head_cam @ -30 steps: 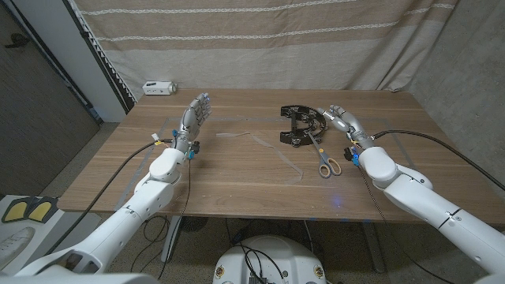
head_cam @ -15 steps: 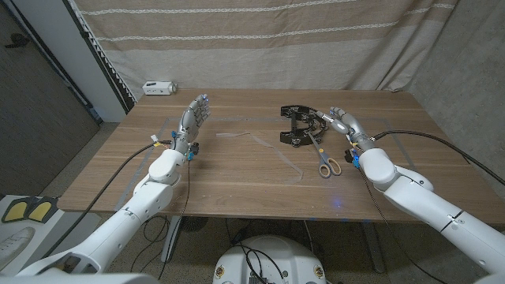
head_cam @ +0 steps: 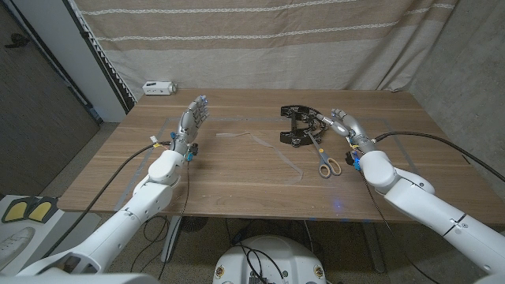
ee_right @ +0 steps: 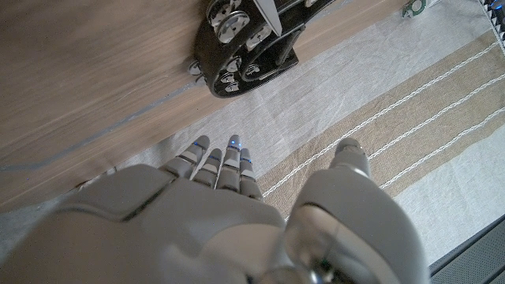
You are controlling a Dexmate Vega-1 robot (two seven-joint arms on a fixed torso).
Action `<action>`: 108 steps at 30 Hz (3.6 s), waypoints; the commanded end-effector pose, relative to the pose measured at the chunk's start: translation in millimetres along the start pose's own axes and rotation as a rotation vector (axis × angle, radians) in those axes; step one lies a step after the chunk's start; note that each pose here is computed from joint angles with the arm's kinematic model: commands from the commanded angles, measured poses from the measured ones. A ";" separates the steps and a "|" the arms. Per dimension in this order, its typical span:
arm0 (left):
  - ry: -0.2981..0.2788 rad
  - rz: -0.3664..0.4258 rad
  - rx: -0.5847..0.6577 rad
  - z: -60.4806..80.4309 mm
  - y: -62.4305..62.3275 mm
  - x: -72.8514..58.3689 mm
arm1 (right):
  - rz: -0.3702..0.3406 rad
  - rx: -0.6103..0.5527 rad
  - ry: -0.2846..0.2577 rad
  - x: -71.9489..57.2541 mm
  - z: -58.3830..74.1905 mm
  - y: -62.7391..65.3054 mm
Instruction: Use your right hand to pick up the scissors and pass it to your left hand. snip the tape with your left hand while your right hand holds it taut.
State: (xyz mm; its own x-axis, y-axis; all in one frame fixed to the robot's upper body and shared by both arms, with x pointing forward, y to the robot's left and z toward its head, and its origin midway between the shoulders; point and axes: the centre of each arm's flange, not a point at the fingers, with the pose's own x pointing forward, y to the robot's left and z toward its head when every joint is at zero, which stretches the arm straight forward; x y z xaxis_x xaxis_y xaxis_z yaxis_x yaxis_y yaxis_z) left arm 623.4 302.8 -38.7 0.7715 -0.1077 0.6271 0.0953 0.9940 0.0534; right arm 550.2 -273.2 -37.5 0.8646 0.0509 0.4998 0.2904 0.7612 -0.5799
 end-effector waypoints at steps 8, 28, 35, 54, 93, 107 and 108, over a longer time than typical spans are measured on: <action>-0.002 0.008 -0.004 2.6 1.3 -7.9 | 0.000 -0.039 0.010 -7.4 3.0 2.5; 0.003 0.021 -0.007 4.0 -1.0 -20.8 | -0.001 -0.083 0.019 -19.8 3.2 3.7; 0.008 0.016 -0.012 1.9 -4.1 -21.1 | -0.015 -0.113 0.020 -24.2 4.0 4.7; 0.005 0.023 -0.004 1.4 -2.5 -21.8 | -0.017 -0.162 0.046 -30.7 4.4 8.0; 0.015 0.018 0.010 -7.3 -16.2 -27.6 | -0.070 -0.277 0.035 -46.1 -2.8 19.2; 0.017 0.019 0.012 -8.6 -16.6 -28.6 | -0.031 -0.292 0.073 -53.6 -5.7 23.8; 0.018 0.017 0.012 -8.7 -16.9 -28.7 | -0.030 -0.294 0.077 -54.1 -5.8 23.9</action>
State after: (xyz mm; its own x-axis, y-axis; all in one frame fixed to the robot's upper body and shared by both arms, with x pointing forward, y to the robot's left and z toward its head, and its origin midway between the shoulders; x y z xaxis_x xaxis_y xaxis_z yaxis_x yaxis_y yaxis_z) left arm 605.7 289.7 -62.9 0.7819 -0.0921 0.6165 0.0758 0.9957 0.0527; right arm 515.7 -262.2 -75.8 0.8623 -0.0190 0.5061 0.4284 0.5605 -0.7088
